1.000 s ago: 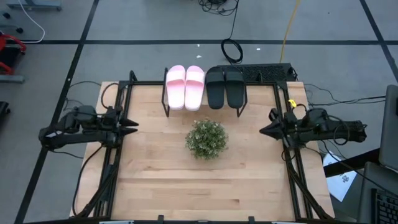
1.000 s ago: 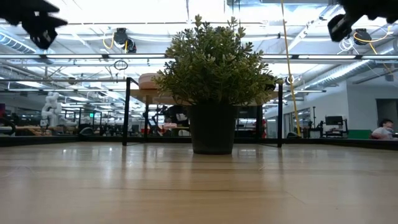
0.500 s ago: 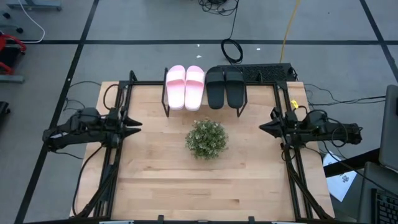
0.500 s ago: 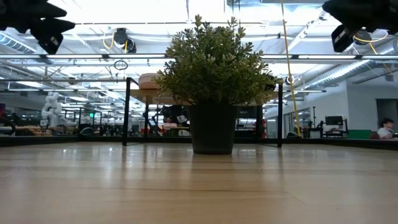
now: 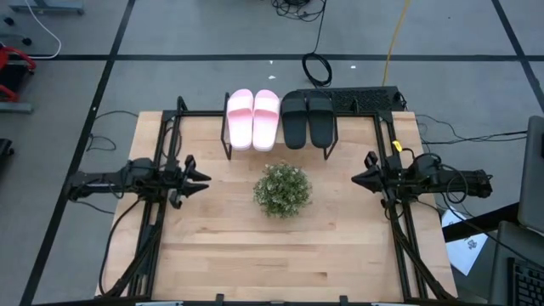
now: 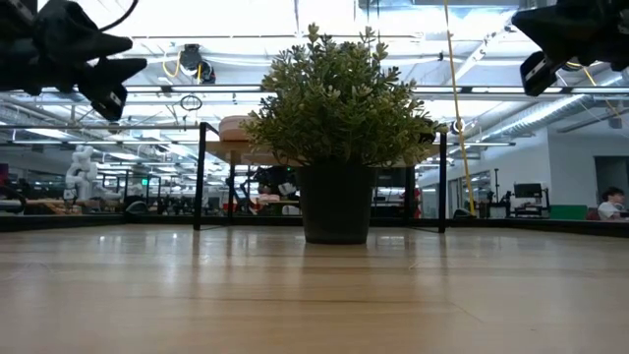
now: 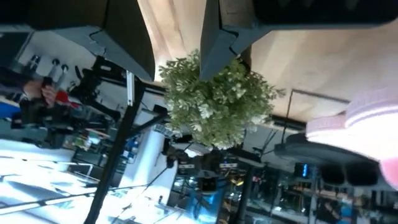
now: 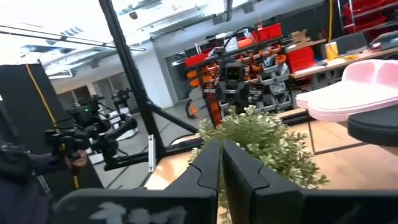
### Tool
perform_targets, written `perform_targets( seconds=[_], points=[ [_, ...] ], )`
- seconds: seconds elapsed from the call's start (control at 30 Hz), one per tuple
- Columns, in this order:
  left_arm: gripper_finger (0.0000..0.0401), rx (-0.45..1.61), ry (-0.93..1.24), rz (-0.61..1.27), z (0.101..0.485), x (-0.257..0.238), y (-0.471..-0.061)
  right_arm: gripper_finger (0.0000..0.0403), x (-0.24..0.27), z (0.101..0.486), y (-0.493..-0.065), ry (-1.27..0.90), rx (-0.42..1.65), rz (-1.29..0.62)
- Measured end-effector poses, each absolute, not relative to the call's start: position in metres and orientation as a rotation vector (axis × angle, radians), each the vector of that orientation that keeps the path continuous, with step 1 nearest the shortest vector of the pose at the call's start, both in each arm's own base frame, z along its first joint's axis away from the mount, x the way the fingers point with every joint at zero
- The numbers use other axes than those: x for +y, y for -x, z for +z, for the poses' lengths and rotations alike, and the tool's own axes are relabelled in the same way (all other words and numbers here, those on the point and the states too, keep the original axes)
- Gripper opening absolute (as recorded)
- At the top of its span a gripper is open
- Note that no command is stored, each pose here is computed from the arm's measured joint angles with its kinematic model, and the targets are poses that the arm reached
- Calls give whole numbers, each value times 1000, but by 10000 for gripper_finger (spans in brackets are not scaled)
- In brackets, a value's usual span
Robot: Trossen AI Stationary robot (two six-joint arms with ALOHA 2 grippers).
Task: Pick and place slides into the shelf
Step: Return to Home Position
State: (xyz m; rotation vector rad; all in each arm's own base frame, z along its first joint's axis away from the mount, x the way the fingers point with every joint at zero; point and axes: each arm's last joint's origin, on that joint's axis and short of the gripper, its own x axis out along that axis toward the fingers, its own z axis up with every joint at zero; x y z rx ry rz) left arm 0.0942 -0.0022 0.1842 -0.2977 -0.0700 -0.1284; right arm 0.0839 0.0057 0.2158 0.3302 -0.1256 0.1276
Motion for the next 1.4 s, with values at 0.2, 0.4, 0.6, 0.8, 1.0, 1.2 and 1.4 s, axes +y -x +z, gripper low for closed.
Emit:
perform_targets(
  seconds=[0.2,0.4,0.6,0.8,1.0,1.2,1.4],
  points=[
    [134,-60,210,-100,181,-6,-95,9,6,215,-84,-315,-130,127],
    [134,-33,201,-35,178,-7,-95,9,6,198,-91,-327,-148,134],
    [134,-1,203,-57,175,-9,-95,9,8,187,-94,-344,-150,190],
    [134,21,171,-67,173,-10,-95,9,9,186,-94,-296,-139,235],
    [134,32,124,-62,172,-10,-95,9,9,180,-95,-273,-79,234],
    [134,39,68,-63,171,-10,-95,9,10,179,-95,-188,-81,245],
    [134,42,51,-69,171,-10,-95,9,8,180,-95,-194,-102,187]
  ],
)
